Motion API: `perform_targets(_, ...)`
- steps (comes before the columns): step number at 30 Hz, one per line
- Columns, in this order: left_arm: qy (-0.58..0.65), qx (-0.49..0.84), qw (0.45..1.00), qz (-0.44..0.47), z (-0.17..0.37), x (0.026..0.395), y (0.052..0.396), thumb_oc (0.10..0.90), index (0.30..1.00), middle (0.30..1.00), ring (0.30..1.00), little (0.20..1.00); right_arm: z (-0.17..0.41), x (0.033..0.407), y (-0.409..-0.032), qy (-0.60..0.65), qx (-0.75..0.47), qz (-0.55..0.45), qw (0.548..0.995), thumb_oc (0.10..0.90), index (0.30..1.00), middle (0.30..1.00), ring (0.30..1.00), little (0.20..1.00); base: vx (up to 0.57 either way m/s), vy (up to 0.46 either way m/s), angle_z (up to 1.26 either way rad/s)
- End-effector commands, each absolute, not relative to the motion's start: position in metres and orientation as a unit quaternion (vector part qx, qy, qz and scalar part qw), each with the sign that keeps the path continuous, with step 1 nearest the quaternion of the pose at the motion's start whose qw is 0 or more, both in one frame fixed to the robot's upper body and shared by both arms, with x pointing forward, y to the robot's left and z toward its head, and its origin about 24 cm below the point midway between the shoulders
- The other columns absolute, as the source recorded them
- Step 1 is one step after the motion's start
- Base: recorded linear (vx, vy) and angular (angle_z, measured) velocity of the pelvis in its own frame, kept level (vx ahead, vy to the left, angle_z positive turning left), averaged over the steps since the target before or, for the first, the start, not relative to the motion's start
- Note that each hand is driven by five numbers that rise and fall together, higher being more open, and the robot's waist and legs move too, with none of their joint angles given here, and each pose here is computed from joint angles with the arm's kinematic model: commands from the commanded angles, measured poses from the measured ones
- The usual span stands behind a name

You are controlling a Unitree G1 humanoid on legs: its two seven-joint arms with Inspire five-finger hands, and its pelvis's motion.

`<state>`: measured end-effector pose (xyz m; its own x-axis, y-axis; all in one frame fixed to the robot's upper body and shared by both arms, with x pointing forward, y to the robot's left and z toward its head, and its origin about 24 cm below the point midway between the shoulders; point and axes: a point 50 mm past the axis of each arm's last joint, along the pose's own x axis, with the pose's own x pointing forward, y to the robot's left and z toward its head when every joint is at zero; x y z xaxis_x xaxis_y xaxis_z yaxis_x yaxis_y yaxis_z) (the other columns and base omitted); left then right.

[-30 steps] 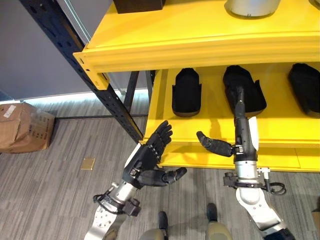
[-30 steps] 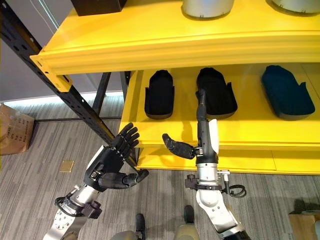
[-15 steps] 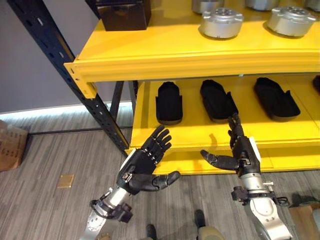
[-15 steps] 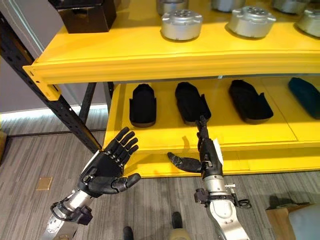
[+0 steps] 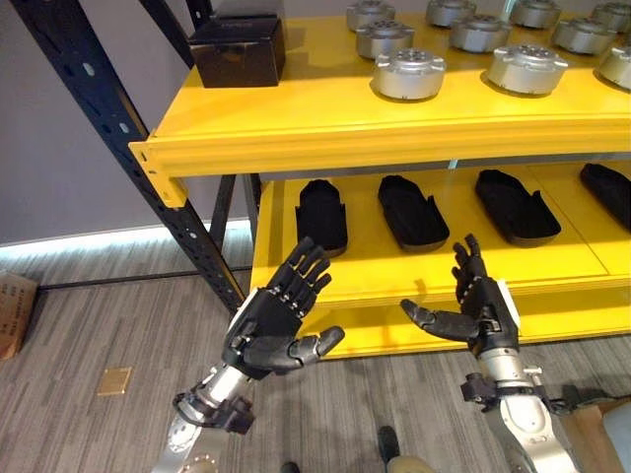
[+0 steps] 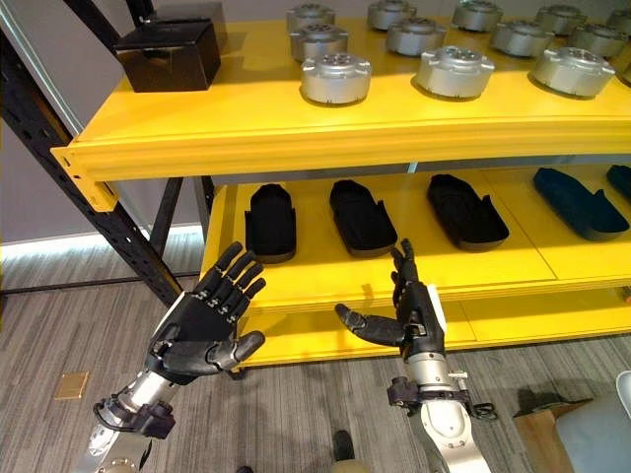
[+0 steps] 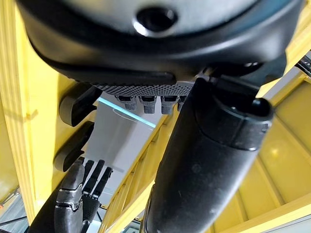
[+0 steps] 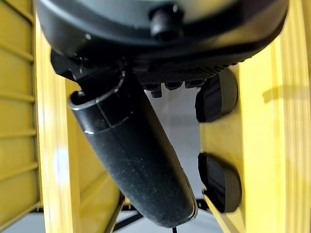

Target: Move parts from the plastic box to the shelf.

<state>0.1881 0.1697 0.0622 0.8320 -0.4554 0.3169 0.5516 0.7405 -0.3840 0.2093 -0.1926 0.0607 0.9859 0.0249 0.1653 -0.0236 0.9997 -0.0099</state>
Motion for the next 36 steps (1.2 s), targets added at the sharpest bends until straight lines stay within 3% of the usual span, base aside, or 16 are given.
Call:
perform_targets(1, -0.223, -0.246, 0.897, -0.292, 0.104, 0.2, 0.171, 0.9, 1.0, 1.0, 1.0, 1.0, 0.12, 0.219, -0.185, -0.239, 0.01, 0.048, 0.97, 0.9, 1.0, 1.0, 1.0, 1.0, 0.0, 0.0, 0.0)
perform_targets(12, -0.24, -0.219, 0.905, -0.276, 0.109, 0.2, 0.176, 0.9, 1.0, 1.0, 1.0, 1.0, 0.126, 0.216, -0.191, -0.258, 0.001, 0.024, 0.966, 0.9, 1.0, 1.0, 1.0, 1.0, 0.0, 0.0, 0.0)
perform_targets(21, -0.249, -0.088, 0.951, -0.16, 0.119, 0.188, 0.232, 0.9, 1.0, 1.0, 1.0, 1.0, 0.143, 0.202, -0.243, -0.273, -0.041, -0.056, 0.96, 0.9, 1.0, 1.0, 1.0, 1.0, 0.0, 0.0, 0.0)
perform_targets(30, -0.229, -0.059, 0.96, -0.15, 0.118, 0.182, 0.252, 0.9, 1.0, 1.0, 1.0, 1.0, 0.134, 0.201, -0.253, -0.221, -0.052, 0.01, 0.974, 0.9, 1.0, 1.0, 1.0, 1.0, 0.0, 0.0, 0.0)
perform_targets(36, -0.219, -0.065, 0.959, -0.166, 0.114, 0.184, 0.252, 0.9, 1.0, 1.0, 1.0, 1.0, 0.12, 0.204, -0.244, -0.167, 0.034, 0.14, 0.975, 0.9, 1.0, 1.0, 1.0, 1.0, -0.01, -0.009, 0.03)
